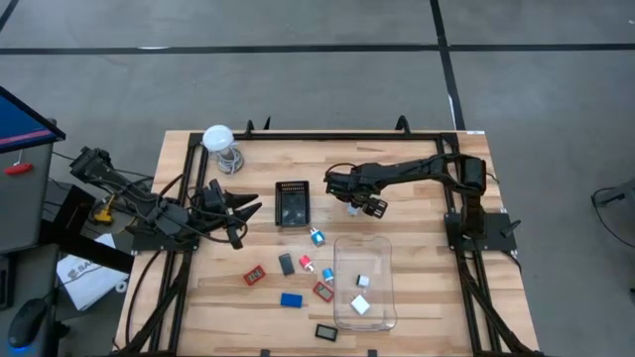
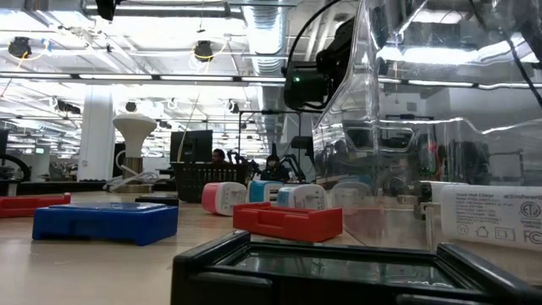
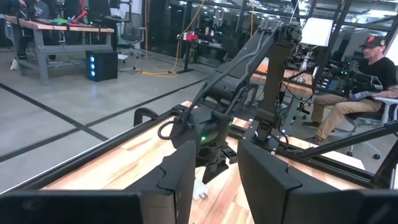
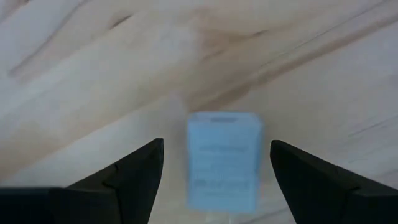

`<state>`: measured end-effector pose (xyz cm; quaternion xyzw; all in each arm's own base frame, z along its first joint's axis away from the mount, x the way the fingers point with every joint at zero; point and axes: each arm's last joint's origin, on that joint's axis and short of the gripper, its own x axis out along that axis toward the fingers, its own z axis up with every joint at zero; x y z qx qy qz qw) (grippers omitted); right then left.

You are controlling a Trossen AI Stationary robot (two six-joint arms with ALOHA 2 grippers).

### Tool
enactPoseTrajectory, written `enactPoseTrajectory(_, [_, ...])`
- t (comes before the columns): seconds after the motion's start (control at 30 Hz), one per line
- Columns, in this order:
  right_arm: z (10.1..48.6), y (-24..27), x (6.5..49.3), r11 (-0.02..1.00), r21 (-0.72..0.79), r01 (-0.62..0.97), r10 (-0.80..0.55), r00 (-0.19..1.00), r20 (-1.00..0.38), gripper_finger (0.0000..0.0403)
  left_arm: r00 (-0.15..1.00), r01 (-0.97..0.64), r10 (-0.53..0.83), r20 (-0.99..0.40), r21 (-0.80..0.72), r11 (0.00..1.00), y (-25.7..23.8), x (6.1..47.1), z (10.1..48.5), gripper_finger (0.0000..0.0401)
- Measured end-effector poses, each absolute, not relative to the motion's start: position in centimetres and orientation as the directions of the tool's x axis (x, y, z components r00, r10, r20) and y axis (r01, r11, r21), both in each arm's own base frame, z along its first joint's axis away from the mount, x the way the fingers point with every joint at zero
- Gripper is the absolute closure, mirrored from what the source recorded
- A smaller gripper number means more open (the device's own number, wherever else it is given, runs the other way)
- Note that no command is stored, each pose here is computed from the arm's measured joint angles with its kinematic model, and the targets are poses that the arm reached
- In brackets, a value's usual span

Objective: Pick & Place Office items
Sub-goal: Put the white charger adapter into the transparent bin

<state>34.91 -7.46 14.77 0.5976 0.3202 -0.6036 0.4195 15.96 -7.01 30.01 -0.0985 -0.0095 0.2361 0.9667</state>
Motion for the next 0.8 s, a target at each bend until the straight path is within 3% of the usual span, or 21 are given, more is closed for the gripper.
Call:
enactPoseTrajectory(0.43, [14.86, -8.21, 34.78, -0.438, 0.115, 0.892, -0.117, 0.071, -0.991, 0.0135, 0.888, -0.453, 0.459, -0.018, -0.211, 0.866, -7.01, 15.97, 30.17, 0.0284])
enactPoseTrajectory(0.8, [14.90, -8.00, 34.93, -0.396, 0.123, 0.910, -0.116, 0.084, -0.990, 0.0255, 0.887, -0.454, 0.461, -0.018, -0.212, 0.865, -7.00, 15.97, 30.18, 0.0284])
